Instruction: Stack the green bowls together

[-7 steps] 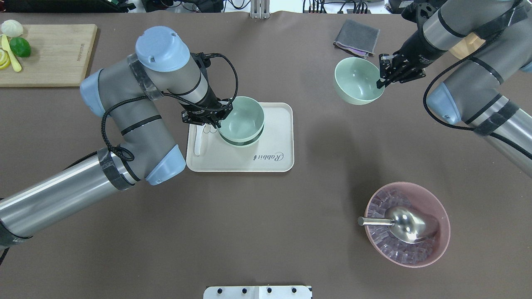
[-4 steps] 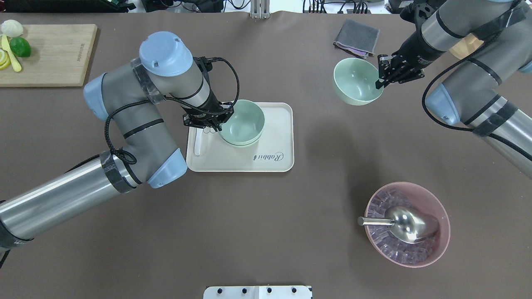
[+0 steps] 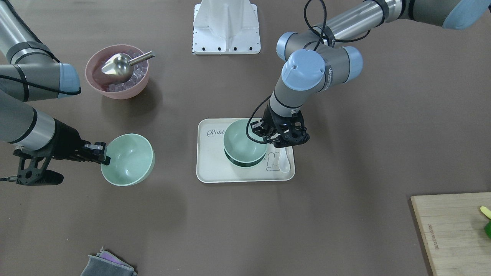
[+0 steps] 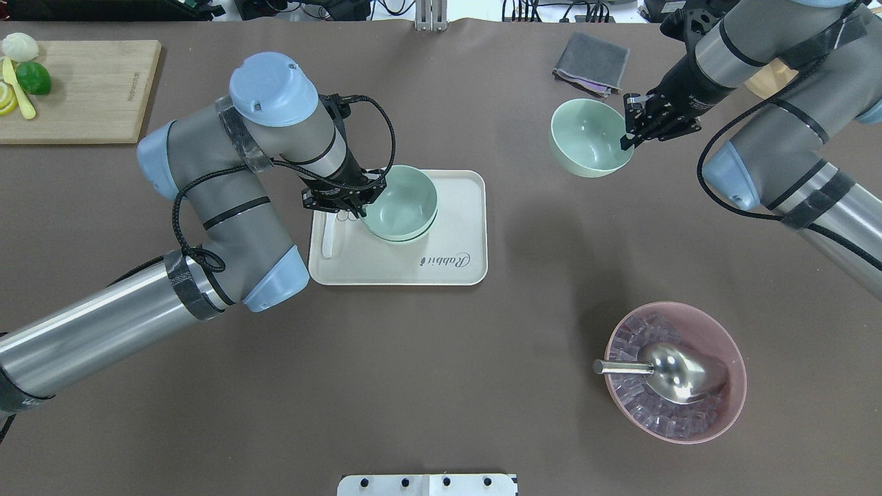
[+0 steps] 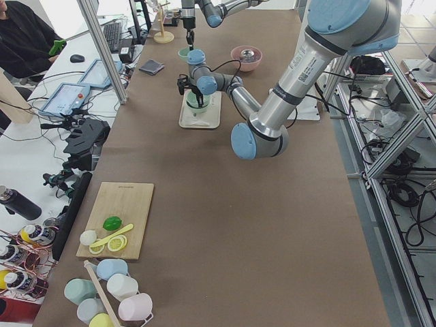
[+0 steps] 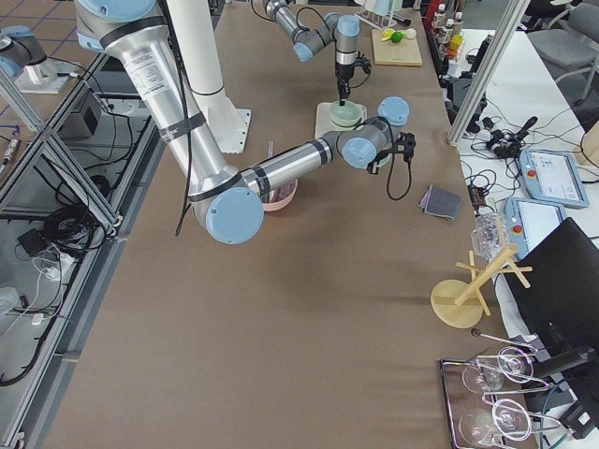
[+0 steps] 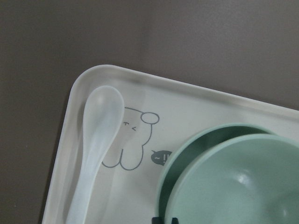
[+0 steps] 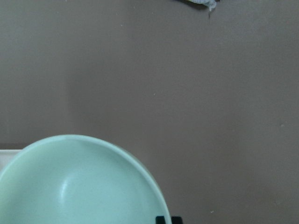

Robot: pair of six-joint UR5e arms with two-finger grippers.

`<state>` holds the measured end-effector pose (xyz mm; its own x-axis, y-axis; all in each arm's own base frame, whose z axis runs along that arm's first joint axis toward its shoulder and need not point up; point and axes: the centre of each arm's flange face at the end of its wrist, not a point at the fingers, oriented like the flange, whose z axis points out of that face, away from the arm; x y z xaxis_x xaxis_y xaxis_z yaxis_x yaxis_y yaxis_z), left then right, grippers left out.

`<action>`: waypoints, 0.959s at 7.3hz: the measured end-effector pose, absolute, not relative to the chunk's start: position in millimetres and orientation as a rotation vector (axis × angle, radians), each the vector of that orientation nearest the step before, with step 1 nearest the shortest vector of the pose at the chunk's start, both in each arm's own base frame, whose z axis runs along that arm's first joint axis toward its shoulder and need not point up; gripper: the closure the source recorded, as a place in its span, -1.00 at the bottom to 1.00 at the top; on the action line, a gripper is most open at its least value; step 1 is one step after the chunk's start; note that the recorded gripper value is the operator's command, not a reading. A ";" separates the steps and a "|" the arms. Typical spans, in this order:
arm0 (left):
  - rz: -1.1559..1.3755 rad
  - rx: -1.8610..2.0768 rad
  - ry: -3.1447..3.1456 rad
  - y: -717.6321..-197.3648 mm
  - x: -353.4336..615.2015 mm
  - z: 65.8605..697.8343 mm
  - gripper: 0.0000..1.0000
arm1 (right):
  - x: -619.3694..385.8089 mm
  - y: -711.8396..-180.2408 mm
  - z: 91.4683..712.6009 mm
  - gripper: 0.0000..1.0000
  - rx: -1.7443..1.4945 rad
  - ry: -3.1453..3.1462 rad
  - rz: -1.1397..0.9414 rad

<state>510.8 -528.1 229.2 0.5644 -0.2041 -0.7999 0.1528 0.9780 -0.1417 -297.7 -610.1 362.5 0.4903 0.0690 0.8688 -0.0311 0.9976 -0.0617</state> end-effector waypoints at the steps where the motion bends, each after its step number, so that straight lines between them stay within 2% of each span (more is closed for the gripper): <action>1: -0.212 -0.053 0.949 -528.6 510.5 229.0 1.00 | -298.3 -609.8 362.5 1.00 -0.038 -1.056 0.060; 7: -0.219 -0.043 0.944 -531.0 512.9 232.1 1.00 | -299.9 -608.9 363.6 1.00 -0.039 -1.055 0.058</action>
<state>512.9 -531.0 232.1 0.5660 -0.2052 -0.7985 0.1678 0.9769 -0.1321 -299.9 -608.9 363.6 0.4919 0.0667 0.8681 -0.0295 0.9978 -0.0599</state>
